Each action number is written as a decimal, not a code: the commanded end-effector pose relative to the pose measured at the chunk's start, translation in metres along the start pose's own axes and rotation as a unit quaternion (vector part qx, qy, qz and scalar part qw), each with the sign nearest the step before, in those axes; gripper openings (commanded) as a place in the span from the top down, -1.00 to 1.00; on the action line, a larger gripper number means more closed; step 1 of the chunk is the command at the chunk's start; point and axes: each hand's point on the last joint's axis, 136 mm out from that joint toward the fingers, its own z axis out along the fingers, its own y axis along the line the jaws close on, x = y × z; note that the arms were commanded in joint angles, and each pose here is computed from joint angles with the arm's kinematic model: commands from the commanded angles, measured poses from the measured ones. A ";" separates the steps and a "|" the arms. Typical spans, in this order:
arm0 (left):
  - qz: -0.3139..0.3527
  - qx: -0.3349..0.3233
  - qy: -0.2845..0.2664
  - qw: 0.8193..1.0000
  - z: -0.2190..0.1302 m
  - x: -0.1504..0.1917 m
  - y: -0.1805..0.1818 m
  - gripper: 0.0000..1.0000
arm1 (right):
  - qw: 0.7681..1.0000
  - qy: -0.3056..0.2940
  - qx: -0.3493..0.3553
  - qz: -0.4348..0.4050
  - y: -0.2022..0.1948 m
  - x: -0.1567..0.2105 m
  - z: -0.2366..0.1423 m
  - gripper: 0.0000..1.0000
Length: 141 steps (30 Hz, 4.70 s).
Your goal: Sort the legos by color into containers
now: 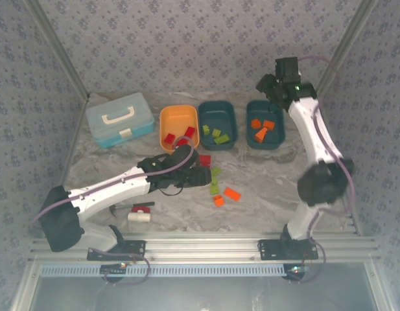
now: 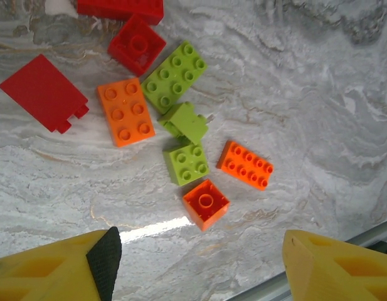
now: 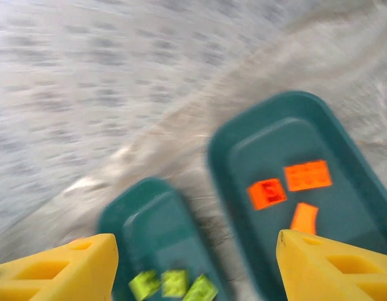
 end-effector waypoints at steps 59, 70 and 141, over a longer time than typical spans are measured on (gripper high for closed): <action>-0.114 -0.166 -0.092 0.975 -0.008 -0.149 0.085 0.62 | 0.936 0.209 -0.136 -0.250 -0.039 0.360 -0.113 -0.46; -0.076 -0.173 -0.067 0.980 0.062 -0.267 0.131 0.65 | 0.932 0.224 -0.136 -0.251 -0.024 0.372 -0.109 -0.45; 0.058 -0.074 -0.103 0.990 -0.048 -0.006 0.052 -0.28 | 0.975 0.194 0.097 -0.043 -0.091 0.119 0.171 0.39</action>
